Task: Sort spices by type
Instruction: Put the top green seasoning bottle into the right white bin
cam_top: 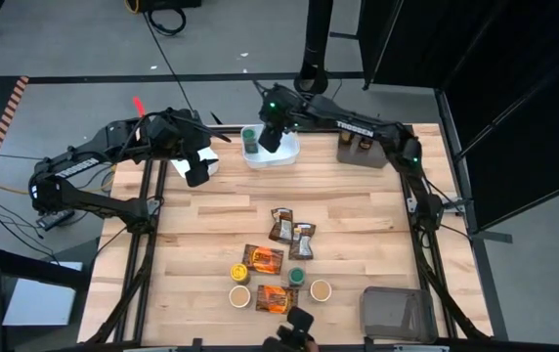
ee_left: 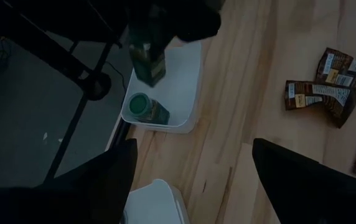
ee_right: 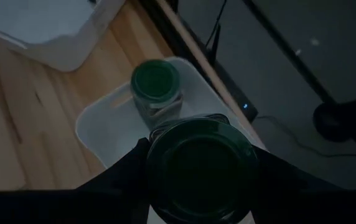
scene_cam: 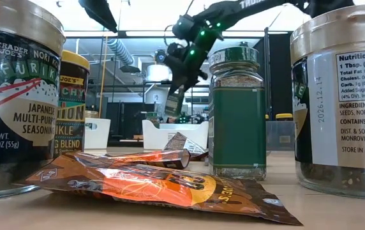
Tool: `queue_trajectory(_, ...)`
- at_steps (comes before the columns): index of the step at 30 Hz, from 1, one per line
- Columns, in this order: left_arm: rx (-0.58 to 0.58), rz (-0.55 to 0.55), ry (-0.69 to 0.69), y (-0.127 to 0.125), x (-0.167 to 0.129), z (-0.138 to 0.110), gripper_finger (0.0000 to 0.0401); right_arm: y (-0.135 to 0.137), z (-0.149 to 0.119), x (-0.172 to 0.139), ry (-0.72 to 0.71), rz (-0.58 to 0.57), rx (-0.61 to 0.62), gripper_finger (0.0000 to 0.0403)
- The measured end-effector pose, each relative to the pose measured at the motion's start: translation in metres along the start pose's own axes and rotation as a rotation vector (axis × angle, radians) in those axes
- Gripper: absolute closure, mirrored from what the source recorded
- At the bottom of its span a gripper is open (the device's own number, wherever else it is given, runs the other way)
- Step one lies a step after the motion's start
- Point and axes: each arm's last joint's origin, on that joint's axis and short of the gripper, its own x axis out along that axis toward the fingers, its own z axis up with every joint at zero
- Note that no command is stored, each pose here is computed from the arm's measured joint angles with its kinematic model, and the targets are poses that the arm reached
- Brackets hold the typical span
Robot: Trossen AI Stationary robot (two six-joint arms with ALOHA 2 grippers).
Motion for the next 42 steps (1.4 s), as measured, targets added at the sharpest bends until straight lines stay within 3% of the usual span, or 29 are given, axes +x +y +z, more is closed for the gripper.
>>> queue_trajectory(18, 0.0, 0.0, 0.001, 0.0, 0.0, 0.0, 0.0076, -0.012, -0.018, 0.062, 0.137, 0.026, 0.005, 0.0197)
queue_trajectory(42, 0.003, 0.0, 0.0, 0.0, 0.0, 0.0, 0.0076, -0.015, -0.018, 0.078, 0.104, 0.084, 0.021, 0.0197)
